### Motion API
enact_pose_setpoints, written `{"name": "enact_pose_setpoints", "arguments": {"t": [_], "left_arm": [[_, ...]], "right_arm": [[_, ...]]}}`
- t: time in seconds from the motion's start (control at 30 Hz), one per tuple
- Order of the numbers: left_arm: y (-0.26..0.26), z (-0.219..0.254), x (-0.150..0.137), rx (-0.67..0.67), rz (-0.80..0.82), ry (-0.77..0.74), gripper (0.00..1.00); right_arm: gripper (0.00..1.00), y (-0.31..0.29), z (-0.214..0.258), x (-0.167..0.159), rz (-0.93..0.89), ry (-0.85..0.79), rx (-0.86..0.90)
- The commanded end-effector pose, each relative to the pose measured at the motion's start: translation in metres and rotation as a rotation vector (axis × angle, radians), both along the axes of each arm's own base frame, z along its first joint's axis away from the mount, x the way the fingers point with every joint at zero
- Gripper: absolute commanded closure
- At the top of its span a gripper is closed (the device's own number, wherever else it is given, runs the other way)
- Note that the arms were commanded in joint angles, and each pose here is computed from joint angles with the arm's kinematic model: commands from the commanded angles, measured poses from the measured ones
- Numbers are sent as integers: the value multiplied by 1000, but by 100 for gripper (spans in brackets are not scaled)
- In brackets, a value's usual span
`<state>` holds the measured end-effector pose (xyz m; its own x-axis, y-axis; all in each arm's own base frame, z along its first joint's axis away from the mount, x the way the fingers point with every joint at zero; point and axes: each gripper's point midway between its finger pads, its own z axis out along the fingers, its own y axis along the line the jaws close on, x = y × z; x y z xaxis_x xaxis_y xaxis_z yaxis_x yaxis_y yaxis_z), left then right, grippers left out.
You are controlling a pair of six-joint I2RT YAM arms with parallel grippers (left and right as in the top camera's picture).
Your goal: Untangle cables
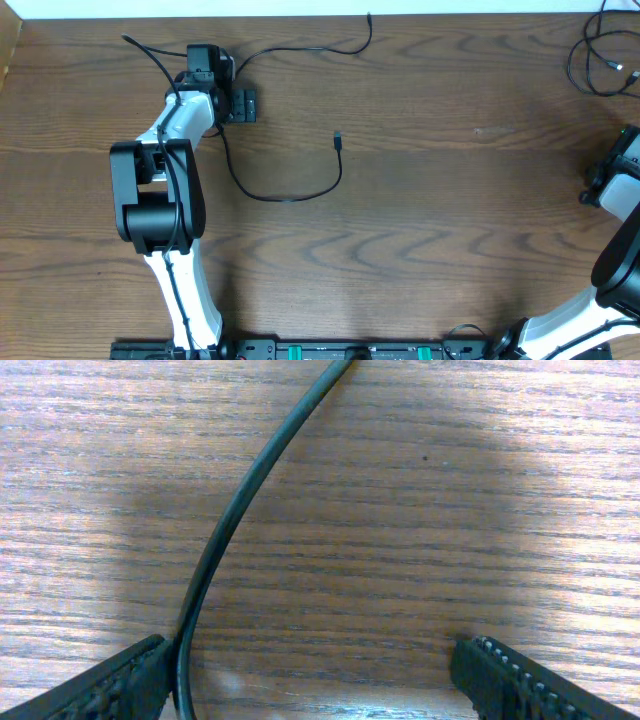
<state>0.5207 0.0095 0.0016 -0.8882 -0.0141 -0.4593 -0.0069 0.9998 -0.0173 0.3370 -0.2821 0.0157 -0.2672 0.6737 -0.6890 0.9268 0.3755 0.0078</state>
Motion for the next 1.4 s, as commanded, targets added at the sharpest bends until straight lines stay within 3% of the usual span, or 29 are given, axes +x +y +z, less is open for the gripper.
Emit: {"name": "enact_pose_setpoints", "arguments": {"t": [0.0,0.13,0.3,0.63,1.17,1.37], "left_arm": [[-2,-42,-27,-16,-4,125,8],[-2,-42,-27,-16,-4,125,8],[-2,-42,-27,-16,-4,125,8],[-2,-42,-27,-16,-4,125,8],[-2,-42,-27,-16,-4,125,8],[-2,-42,-27,-16,-4,125,8]], "right_arm": [[42,0,-9,-1,13,18,1],[37,1,-22,-3,13,40,14],[22,2,-50,-4,11,67,33],[9,0,-102,-3,10,71,42],[14,-77,-112,-27,-178,-19,101],[20,-109,-101,-32,-130,-23,157]]}}
